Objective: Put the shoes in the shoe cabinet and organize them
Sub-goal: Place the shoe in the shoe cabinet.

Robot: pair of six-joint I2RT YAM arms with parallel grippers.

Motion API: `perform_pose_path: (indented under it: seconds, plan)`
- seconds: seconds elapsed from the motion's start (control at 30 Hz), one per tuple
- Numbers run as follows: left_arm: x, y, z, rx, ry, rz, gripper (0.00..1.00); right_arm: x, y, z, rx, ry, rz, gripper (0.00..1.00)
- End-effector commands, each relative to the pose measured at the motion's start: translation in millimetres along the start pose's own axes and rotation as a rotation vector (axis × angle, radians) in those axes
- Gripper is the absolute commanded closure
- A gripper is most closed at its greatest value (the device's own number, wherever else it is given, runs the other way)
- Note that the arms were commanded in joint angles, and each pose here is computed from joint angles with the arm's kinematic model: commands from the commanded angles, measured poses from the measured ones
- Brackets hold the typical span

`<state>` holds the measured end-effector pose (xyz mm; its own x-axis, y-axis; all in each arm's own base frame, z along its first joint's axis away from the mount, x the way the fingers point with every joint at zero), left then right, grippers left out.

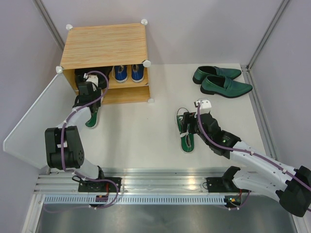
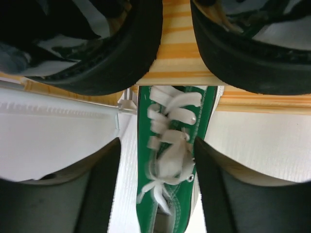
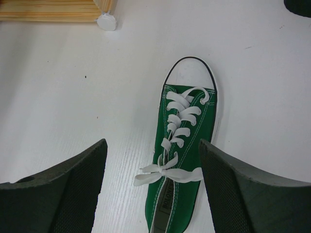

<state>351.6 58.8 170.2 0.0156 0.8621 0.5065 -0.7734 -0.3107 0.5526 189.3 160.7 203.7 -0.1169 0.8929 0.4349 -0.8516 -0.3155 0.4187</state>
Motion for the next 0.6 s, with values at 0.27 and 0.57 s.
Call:
perform_pose_path:
  seconds: [0.27,0.57]
  plan:
    - [6.6,36.1,10.0,-0.101,0.149,-0.012,0.06,4.5,2.8,7.4,-0.030,-0.012,0.034,0.21]
    - [-8.4,62.7,-36.0,0.060,0.194,-0.074,0.04,7.0,8.6,10.3,-0.037,-0.025,0.072,0.21]
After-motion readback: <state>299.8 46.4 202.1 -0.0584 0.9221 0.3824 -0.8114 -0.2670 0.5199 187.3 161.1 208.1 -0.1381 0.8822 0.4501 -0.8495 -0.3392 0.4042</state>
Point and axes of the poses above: each gripper's point midway between its finger pads, its own y axis back along the fingers, its own x axis along the line the jaws close on, z = x × y, the point moved 9 cm from there along y, back along the fingers, and after that the axes turned 15 degrees about -y, right-handed, at the moved point
